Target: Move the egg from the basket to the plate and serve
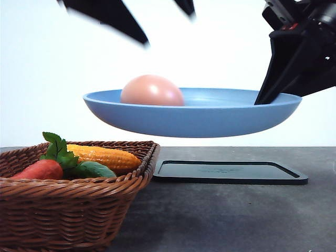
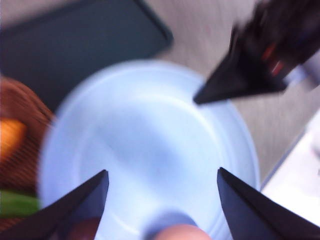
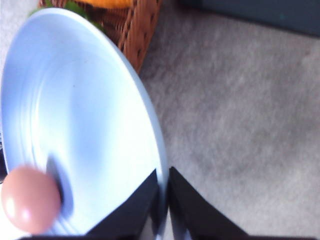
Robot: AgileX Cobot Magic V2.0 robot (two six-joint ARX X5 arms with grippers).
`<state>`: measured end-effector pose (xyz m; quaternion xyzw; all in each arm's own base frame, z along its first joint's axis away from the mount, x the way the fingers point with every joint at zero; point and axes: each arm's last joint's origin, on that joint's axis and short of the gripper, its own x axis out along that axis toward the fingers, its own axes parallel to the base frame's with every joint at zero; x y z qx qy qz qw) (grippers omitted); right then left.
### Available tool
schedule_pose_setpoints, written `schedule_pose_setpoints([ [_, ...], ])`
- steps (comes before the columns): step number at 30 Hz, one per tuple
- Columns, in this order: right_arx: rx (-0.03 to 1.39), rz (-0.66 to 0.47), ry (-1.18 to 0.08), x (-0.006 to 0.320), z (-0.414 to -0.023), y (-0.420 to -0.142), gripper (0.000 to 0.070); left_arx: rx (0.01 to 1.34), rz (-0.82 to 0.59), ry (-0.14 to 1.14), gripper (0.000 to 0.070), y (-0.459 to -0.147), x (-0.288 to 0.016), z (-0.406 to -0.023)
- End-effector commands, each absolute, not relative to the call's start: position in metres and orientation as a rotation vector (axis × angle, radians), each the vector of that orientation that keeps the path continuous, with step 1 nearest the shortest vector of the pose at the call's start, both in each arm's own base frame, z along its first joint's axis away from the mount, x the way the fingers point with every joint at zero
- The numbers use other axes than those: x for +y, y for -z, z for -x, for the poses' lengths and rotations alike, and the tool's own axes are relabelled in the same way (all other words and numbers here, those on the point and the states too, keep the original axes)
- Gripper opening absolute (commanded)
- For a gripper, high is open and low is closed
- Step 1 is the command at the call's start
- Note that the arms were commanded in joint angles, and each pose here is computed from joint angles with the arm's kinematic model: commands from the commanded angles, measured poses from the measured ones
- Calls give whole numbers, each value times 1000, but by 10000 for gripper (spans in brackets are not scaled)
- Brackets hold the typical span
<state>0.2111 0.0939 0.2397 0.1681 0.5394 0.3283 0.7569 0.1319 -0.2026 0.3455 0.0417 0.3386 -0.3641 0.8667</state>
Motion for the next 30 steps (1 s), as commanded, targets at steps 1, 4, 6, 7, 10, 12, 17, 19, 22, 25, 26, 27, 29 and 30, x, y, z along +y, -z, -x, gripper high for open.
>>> schedule_pose_setpoints([
  [1,1158,-380,-734,95,-220,-241,0,644,-79,743,442,-362,-196,-127],
  [4,1129,-411,-721,89,-233,-236,0,546,-48,686,442,-385,-177,-117],
  [6,1110,-437,-694,83,-243,-232,0,490,-25,659,442,-397,-163,-110],
  [7,1103,-450,-677,78,-248,-231,0,465,-11,647,442,-402,-156,-107],
  [10,1102,-487,-616,64,-265,-225,0,409,22,621,442,-412,-138,-97],
  [12,1105,-510,-577,55,-277,-221,0,381,35,597,442,-416,-127,-91],
  [17,1109,-551,-510,38,-311,-214,0,345,68,561,441,-422,-108,-80],
  [19,1113,-562,-493,33,-326,-211,0,341,77,560,441,-423,-103,-77],
  [22,1128,-577,-474,30,-346,-204,0,343,78,559,441,-423,-100,-75],
  [25,1149,-590,-462,29,-365,-195,0,352,71,557,441,-422,-100,-75],
  [26,1157,-593,-460,30,-370,-192,0,355,68,557,441,-422,-99,-75],
  [27,1166,-596,-457,30,-375,-189,0,358,65,556,441,-421,-99,-75],
  [29,1184,-600,-452,30,-385,-182,0,364,63,554,441,-421,-100,-75],
  [30,1192,-603,-449,30,-389,-179,0,365,64,554,441,-421,-100,-75],
])
